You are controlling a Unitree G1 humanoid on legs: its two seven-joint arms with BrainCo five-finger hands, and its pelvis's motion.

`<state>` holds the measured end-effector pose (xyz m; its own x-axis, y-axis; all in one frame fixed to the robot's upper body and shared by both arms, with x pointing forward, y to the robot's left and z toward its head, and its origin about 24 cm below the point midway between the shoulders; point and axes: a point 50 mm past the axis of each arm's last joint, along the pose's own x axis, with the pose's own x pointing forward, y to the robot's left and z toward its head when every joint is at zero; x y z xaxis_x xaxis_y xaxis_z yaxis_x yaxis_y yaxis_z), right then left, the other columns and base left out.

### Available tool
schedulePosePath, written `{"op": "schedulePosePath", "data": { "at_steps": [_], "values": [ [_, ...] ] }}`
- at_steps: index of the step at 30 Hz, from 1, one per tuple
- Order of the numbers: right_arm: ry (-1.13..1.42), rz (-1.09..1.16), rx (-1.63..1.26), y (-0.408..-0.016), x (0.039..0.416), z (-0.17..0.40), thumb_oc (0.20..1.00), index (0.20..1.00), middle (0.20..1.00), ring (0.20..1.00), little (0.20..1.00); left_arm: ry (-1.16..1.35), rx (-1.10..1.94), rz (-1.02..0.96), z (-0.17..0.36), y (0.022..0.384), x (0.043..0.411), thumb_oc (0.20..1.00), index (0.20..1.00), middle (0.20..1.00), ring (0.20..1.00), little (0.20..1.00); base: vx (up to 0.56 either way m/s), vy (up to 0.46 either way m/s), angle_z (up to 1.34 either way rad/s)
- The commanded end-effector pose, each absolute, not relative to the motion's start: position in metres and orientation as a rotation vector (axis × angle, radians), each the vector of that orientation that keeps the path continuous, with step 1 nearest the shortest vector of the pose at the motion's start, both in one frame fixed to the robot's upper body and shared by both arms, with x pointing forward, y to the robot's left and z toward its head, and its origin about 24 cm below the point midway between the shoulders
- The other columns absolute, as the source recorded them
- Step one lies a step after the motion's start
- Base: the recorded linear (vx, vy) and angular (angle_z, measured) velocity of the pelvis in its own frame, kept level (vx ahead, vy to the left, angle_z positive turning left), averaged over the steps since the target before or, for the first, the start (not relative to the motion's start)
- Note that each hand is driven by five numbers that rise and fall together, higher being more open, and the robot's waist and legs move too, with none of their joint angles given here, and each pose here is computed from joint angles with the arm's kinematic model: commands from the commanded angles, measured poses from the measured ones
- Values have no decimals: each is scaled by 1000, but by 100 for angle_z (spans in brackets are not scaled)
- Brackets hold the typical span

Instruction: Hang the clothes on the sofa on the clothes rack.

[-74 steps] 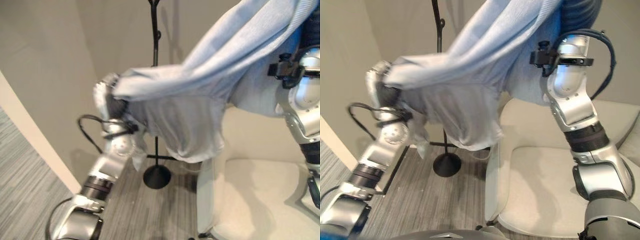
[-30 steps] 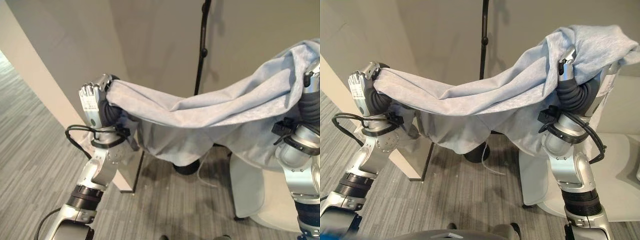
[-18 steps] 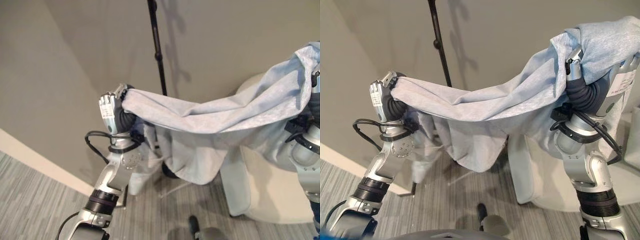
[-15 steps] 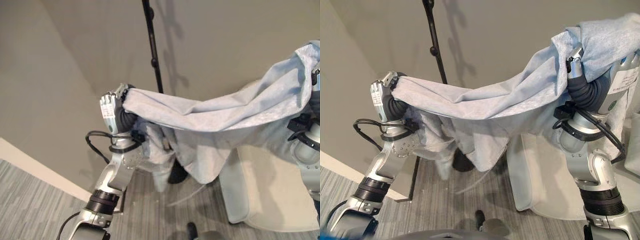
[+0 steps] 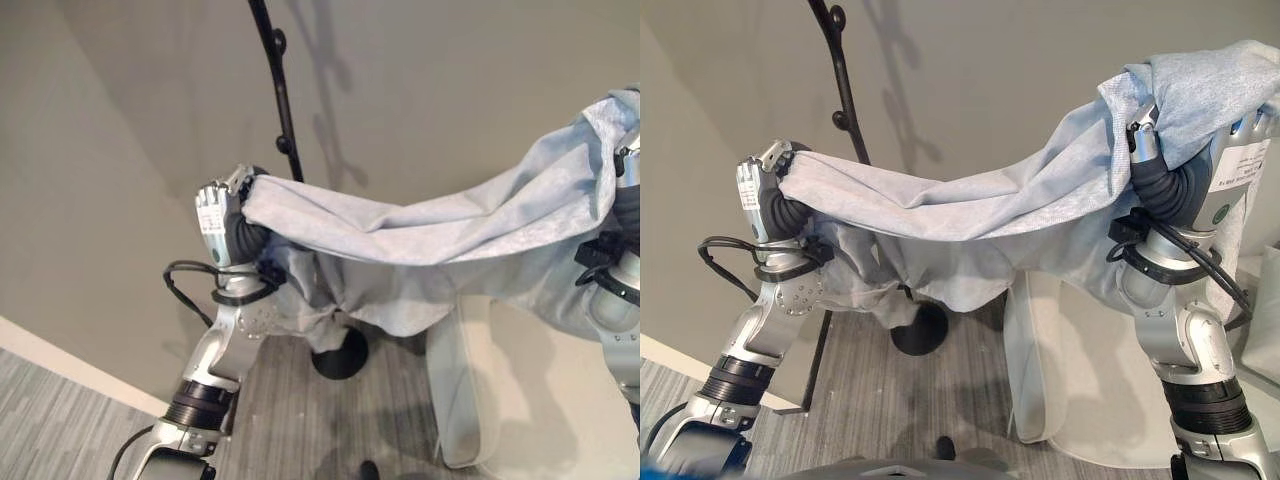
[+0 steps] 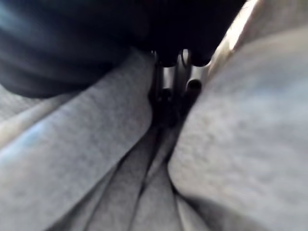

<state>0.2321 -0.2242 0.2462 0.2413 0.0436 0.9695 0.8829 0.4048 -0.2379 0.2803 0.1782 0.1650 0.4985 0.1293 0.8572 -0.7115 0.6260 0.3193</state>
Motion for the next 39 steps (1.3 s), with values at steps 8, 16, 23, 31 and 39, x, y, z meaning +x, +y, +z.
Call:
{"op": "schedulePosePath", "data": {
  "at_steps": [8,16,23,31,39],
  "values": [
    [-1198,-645,-1006,-228,255,276,200,200,200,200,200,-1127,817,711,224,203,288,200,200,200,200,200,323,64,-24],
    [-1312,-657,-1080,-220,258,307,200,200,200,200,200,-1296,1069,836,281,228,291,200,200,200,200,200,376,152,-45],
    [-1287,-724,-1162,-231,275,334,200,200,200,200,200,-1228,1216,873,305,249,304,200,200,200,200,200,255,150,-6],
    [-970,-673,-1225,-261,309,309,200,200,200,200,200,-929,1187,733,272,260,334,200,200,200,200,200,135,71,-3],
    [-716,-658,-1226,-287,317,254,200,200,200,200,200,-729,1140,645,218,262,340,200,200,200,200,200,67,0,-9]
  ]
}}
